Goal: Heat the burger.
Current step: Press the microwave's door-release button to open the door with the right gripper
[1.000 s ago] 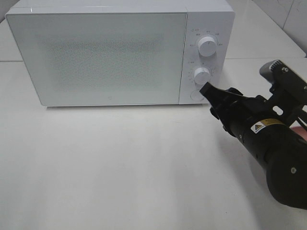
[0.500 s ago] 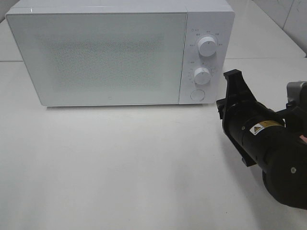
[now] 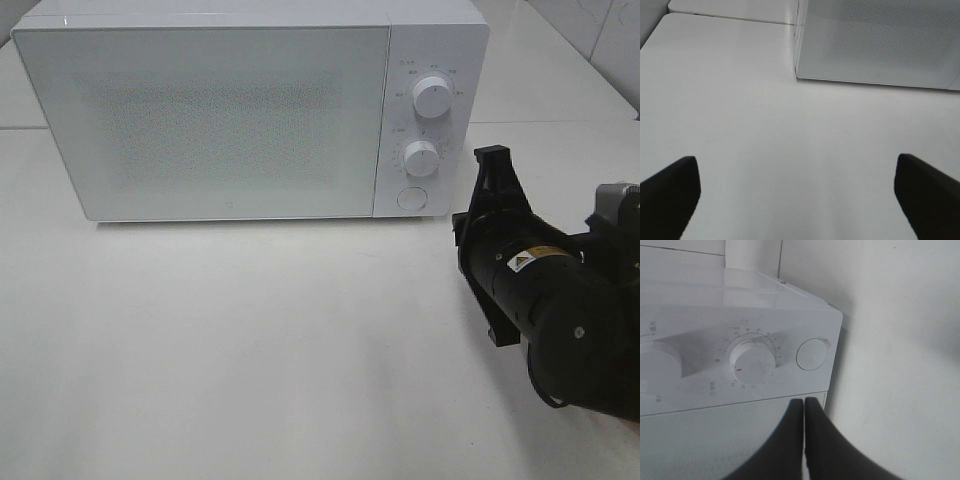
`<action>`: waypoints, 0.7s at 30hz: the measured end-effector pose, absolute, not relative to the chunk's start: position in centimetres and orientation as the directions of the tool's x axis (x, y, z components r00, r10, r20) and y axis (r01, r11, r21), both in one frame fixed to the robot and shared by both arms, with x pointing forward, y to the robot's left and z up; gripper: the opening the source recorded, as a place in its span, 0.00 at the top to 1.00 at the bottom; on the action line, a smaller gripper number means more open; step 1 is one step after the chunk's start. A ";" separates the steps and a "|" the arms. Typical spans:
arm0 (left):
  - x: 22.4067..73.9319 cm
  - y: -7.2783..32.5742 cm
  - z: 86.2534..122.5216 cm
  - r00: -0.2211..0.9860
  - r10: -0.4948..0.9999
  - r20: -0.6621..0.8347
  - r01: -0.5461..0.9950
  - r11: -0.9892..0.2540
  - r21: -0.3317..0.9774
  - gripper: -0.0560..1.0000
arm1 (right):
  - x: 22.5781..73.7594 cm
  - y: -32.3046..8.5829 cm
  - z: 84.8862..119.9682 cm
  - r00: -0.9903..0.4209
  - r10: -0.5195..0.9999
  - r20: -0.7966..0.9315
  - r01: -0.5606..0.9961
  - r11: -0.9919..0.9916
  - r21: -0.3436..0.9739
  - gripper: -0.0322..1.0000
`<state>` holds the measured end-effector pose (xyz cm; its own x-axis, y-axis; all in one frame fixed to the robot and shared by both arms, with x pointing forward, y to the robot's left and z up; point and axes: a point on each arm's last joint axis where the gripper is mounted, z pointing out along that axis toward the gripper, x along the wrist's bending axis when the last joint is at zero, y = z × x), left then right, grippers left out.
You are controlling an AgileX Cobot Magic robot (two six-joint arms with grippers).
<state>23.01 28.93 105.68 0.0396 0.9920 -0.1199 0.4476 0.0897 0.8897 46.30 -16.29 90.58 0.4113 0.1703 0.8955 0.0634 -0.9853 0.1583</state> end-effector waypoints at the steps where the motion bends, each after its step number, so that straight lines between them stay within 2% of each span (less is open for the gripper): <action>1: 23.0 28.9 105.7 0.040 0.992 -0.120 0.448 0.090 0.890 0.03 | 46.5 -16.1 90.5 0.412 0.168 0.896 0.060 -0.986 0.157 0.96; 13: 23.0 28.9 105.7 0.040 0.992 -0.120 0.448 0.090 0.890 0.03 | 49.5 -14.8 89.1 0.424 0.137 0.895 0.027 -0.990 0.139 0.96; 21: 23.0 28.9 105.7 0.040 0.992 -0.120 0.448 0.090 0.890 0.03 | 52.5 -14.5 87.8 0.439 0.045 0.897 0.000 -0.999 0.050 0.96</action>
